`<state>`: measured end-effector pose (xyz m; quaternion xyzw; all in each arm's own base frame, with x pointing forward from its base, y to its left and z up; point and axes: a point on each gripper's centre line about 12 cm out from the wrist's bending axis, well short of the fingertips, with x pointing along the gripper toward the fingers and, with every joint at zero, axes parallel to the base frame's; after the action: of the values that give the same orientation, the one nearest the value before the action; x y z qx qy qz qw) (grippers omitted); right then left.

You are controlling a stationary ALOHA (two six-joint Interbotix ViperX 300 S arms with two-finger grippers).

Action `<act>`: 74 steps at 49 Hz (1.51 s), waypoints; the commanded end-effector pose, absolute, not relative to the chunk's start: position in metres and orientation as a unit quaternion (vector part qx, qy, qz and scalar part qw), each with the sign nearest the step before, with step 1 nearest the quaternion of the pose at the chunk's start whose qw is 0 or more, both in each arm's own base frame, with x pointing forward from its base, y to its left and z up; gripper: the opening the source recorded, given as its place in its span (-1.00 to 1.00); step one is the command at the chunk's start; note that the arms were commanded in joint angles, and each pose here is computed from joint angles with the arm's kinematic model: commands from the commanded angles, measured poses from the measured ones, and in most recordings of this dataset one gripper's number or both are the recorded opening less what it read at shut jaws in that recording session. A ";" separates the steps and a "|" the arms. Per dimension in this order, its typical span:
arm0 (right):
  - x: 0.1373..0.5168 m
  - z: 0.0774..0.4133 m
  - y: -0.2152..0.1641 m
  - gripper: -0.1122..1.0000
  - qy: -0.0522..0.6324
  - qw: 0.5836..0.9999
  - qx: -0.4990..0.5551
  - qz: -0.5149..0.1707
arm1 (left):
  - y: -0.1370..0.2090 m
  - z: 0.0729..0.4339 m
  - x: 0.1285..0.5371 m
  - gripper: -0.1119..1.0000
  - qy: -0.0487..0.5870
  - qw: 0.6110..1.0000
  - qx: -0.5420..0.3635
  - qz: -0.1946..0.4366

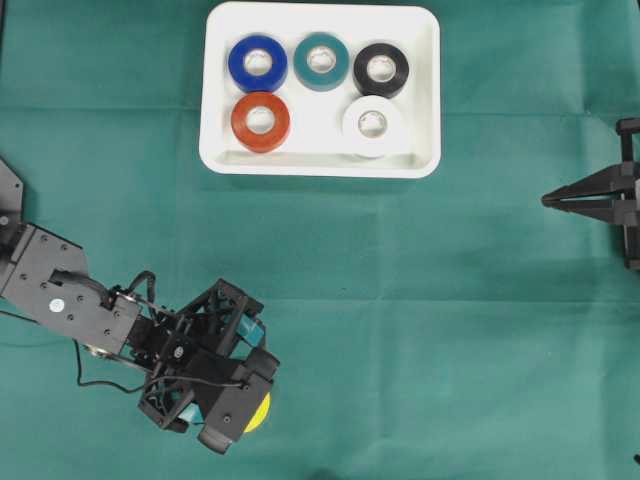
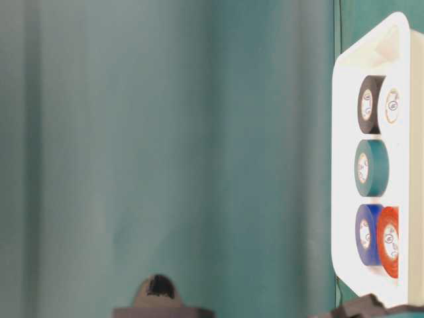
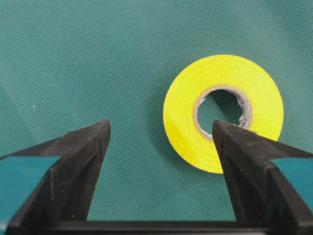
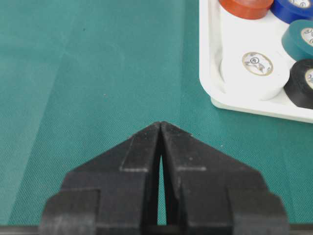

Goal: Put the tape into the white case with the left arm.
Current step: 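Move the left gripper down onto the yellow tape roll, then grasp the yellow tape and carry it up into the tray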

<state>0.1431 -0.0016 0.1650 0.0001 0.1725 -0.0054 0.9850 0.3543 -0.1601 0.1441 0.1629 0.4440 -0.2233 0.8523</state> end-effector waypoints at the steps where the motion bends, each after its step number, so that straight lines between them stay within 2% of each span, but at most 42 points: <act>1: 0.145 0.170 -0.002 -0.97 0.165 0.986 -0.001 -0.005 | -0.164 0.152 0.360 0.66 0.431 0.859 0.160 -0.225; 23: 0.145 0.170 -0.002 -0.97 0.165 0.986 -0.001 -0.005 | -0.169 0.115 0.372 0.65 0.464 0.842 0.164 -0.222; 33: 0.145 0.170 -0.002 -0.97 0.165 0.986 -0.001 -0.005 | -0.169 0.111 0.372 0.54 0.468 0.840 0.163 -0.221; 40: 0.145 0.170 -0.002 -0.97 0.164 0.986 -0.001 -0.005 | -0.170 0.116 0.374 0.24 0.466 0.844 0.152 -0.216; 45: 0.145 0.170 -0.002 -0.97 0.165 0.986 -0.001 -0.005 | -0.172 0.117 0.374 -0.23 0.466 0.846 0.147 -0.214; 47: 0.145 0.169 -0.002 -0.97 0.166 0.986 -0.001 -0.005 | -0.172 0.117 0.374 -0.35 0.468 0.845 0.145 -0.213; 64: 0.145 0.170 -0.002 -0.97 0.164 0.986 -0.001 -0.005 | -0.175 0.126 0.380 -0.35 0.458 0.852 0.139 -0.212; 74: 0.145 0.170 -0.002 -0.97 0.165 0.986 -0.001 -0.005 | -0.178 0.161 0.380 -0.35 0.442 0.859 0.138 -0.217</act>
<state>0.1432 -0.0016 0.1651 0.0001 0.1717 -0.0054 0.9851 0.3751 -0.1723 0.1210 0.1449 0.4802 -0.2112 0.8389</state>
